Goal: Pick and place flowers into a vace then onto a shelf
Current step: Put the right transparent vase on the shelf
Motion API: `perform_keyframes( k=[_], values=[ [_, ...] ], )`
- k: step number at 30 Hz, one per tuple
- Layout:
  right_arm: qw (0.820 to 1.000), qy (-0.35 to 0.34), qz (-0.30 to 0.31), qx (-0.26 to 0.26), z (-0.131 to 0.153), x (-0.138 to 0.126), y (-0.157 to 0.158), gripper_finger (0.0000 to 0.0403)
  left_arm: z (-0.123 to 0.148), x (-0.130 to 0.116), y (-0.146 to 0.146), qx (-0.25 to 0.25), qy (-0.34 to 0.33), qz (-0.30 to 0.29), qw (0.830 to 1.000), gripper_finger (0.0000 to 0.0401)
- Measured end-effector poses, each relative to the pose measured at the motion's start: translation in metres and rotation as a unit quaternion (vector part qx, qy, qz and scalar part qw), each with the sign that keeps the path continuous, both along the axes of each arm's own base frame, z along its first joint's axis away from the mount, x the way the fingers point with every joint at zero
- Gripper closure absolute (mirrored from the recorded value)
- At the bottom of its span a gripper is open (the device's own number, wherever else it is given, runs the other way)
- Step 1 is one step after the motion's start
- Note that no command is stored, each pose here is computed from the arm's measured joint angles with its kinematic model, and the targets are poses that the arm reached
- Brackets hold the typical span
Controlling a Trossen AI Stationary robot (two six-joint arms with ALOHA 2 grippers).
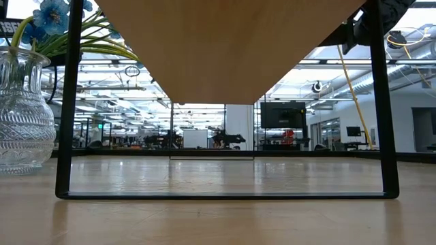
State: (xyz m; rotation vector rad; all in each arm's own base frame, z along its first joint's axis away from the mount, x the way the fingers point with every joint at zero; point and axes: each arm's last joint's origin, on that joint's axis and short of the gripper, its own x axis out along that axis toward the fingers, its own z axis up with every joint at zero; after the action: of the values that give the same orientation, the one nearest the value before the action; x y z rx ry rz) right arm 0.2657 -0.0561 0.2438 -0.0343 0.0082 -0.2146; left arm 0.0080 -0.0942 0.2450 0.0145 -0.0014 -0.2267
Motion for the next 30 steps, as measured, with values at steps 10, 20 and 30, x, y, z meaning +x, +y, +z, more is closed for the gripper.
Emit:
perform_keyframes(
  k=[10, 20, 30],
  values=[
    [1.0, 0.0, -0.006, 0.004, 0.002, -0.002, 0.0, 0.0102, 0.0, 0.0, 0.0, 0.0, 0.0, 0.0, 1.0, 0.0151],
    [1.0, 0.008, -0.009, -0.01, 0.001, -0.002, 0.0, 0.0042, 0.0, 0.0, 0.0, 0.0, 0.0, 0.0, 1.0, 0.0151],
    [0.999, 0.022, -0.013, -0.039, -0.001, 0.001, 0.016, 0.0044, 0.0, 0.0, 0.0, 0.0, 0.0, 0.0, 1.0, 0.0151]
  ],
)
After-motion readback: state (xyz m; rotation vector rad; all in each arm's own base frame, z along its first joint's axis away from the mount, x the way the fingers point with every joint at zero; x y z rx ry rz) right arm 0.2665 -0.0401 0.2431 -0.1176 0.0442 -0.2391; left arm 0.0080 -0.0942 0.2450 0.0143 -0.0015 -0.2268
